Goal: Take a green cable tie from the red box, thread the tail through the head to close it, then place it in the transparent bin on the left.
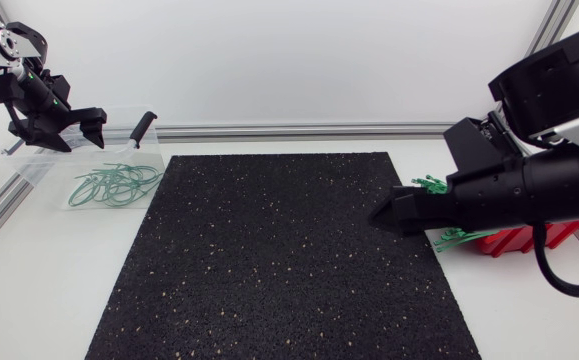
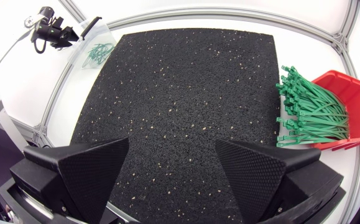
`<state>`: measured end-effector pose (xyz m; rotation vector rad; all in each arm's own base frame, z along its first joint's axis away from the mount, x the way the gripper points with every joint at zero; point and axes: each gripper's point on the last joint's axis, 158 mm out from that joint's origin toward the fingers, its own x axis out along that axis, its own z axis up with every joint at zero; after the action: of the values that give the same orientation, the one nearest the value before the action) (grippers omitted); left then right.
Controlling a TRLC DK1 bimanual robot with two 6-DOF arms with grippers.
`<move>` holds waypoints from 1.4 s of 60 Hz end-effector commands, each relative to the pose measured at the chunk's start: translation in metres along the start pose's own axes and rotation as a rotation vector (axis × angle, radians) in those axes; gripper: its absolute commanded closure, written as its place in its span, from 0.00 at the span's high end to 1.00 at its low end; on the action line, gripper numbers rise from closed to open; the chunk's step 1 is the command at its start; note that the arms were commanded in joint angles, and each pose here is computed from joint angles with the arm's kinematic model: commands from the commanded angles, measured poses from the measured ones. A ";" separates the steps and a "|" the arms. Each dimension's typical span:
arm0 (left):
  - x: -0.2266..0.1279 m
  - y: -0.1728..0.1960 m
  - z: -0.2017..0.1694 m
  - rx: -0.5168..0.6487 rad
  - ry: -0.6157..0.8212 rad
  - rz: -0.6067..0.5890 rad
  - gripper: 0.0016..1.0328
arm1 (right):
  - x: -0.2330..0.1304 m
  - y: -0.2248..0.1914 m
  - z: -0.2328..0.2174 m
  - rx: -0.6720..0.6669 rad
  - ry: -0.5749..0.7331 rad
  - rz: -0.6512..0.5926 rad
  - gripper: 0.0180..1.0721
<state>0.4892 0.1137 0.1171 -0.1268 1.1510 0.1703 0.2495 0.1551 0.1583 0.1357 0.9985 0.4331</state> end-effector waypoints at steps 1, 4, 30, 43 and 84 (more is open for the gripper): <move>-0.048 -0.007 0.007 0.013 -0.084 0.000 0.96 | -0.003 -0.006 -0.006 -0.009 -0.010 -0.026 0.97; -0.064 -0.012 0.005 0.024 -0.127 -0.004 0.96 | -0.008 -0.010 -0.004 -0.017 -0.031 -0.035 0.97; -0.136 -0.050 -0.038 0.100 -0.519 -0.051 0.96 | -0.054 -0.098 0.005 -0.017 -0.256 -0.302 0.97; -0.140 -0.068 -0.079 0.141 -0.635 -0.091 0.96 | -0.073 -0.124 -0.007 0.002 -0.372 -0.393 0.97; -0.144 -0.063 -0.161 0.131 -1.031 -0.127 0.96 | -0.104 -0.141 -0.016 -0.052 -0.778 -0.532 0.97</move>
<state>0.3054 0.0124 0.1889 0.0197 0.1520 0.0282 0.2258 -0.0157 0.1983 -0.0002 0.2302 -0.0901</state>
